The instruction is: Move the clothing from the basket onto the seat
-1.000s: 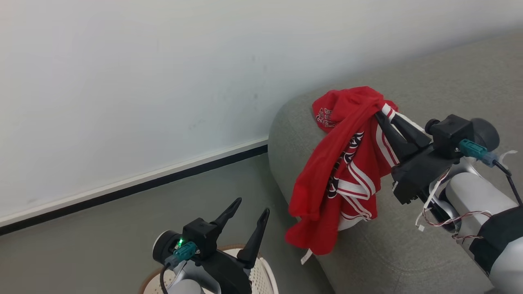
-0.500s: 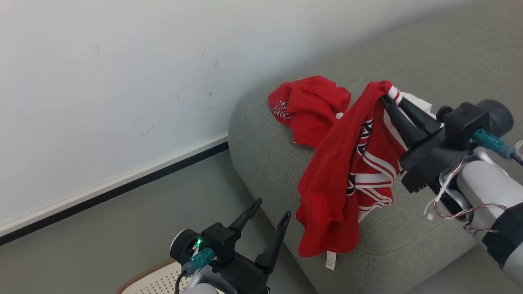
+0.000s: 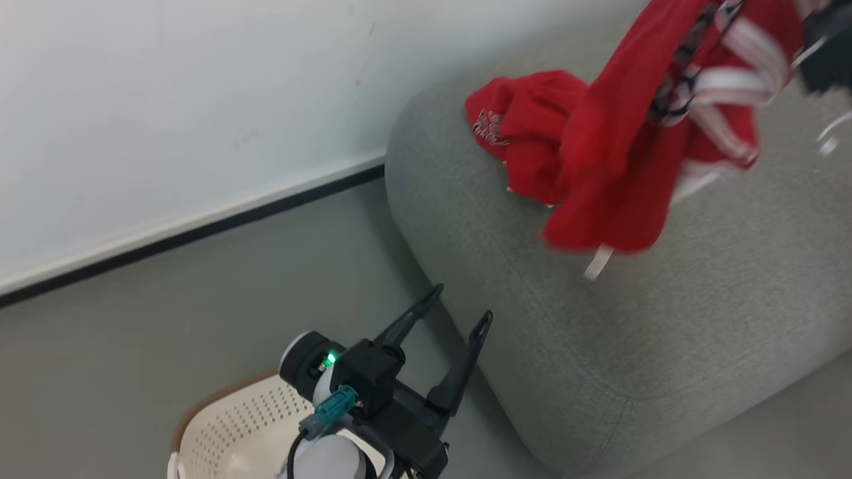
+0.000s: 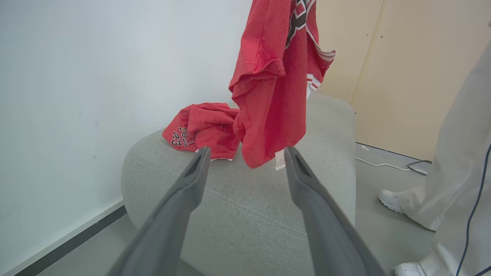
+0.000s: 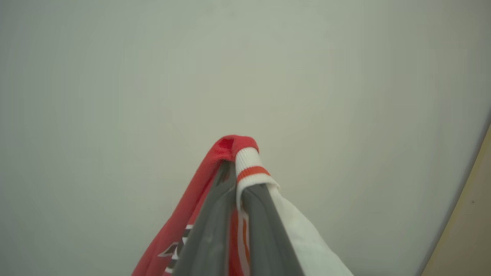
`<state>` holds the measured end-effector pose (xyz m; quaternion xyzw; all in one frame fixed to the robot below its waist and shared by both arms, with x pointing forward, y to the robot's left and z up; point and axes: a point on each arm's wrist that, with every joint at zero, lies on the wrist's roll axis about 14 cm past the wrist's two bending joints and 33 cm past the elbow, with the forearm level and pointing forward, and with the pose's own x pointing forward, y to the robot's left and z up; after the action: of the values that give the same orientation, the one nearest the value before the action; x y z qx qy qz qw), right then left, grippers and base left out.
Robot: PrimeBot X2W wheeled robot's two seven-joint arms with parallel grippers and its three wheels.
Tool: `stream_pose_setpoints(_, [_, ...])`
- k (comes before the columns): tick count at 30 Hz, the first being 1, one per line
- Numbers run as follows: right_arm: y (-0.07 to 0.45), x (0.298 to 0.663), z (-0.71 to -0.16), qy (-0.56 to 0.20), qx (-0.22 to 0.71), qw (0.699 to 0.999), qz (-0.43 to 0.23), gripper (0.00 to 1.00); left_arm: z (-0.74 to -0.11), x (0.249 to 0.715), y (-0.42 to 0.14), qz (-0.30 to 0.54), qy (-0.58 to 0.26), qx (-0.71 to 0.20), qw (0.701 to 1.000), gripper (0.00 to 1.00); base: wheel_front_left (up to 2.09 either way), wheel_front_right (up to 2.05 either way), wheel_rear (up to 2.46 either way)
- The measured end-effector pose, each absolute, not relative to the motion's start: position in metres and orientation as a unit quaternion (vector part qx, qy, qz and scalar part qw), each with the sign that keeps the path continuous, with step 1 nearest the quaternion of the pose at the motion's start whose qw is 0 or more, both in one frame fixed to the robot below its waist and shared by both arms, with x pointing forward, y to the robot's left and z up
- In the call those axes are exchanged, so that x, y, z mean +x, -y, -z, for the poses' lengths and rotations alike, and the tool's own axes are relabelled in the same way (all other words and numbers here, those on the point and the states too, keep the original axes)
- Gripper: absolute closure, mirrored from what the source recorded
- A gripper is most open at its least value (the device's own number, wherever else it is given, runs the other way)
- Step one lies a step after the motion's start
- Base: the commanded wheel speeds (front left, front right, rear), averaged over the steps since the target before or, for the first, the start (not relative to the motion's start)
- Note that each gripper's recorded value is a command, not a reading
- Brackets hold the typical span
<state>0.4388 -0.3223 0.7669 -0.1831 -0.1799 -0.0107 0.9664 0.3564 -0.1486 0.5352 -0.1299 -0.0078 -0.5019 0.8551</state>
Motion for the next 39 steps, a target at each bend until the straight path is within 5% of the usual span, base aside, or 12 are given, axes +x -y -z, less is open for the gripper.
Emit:
stream_pose_setpoints(8, [0.361,0.486,-0.770,0.148,-0.190,0.969,0.064,1.00,-0.531,0.390,0.126,0.477,0.023,-0.120,0.871,0.00,0.00,0.00,0.00])
stream_pose_setpoints(21, [0.352,0.578,-0.615,0.001,-0.131,0.989,0.075,1.00,-0.511,0.434,0.104,0.449,0.026,-0.126,0.884,0.00,0.00,0.00,0.00])
stream_pose_setpoints(34, [0.323,0.601,-0.463,-0.122,-0.104,0.986,0.049,0.98,-0.460,0.472,0.093,0.438,-0.007,-0.119,0.891,0.00,0.00,0.00,0.00])
stream_pose_setpoints(35, [0.323,0.600,-0.457,-0.127,-0.105,0.985,0.048,0.75,-0.456,0.472,0.093,0.439,-0.010,-0.120,0.891,0.00,0.00,0.00,0.00])
stream_pose_setpoints(37, [0.323,0.597,-0.450,-0.134,-0.108,0.984,0.045,0.57,-0.449,0.473,0.095,0.443,-0.017,-0.119,0.888,0.00,0.00,0.00,0.00])
stream_pose_setpoints(39, [0.325,0.593,-0.448,-0.136,-0.116,0.983,0.042,0.15,-0.446,0.474,0.097,0.444,-0.019,-0.120,0.888,0.00,0.00,0.00,0.00])
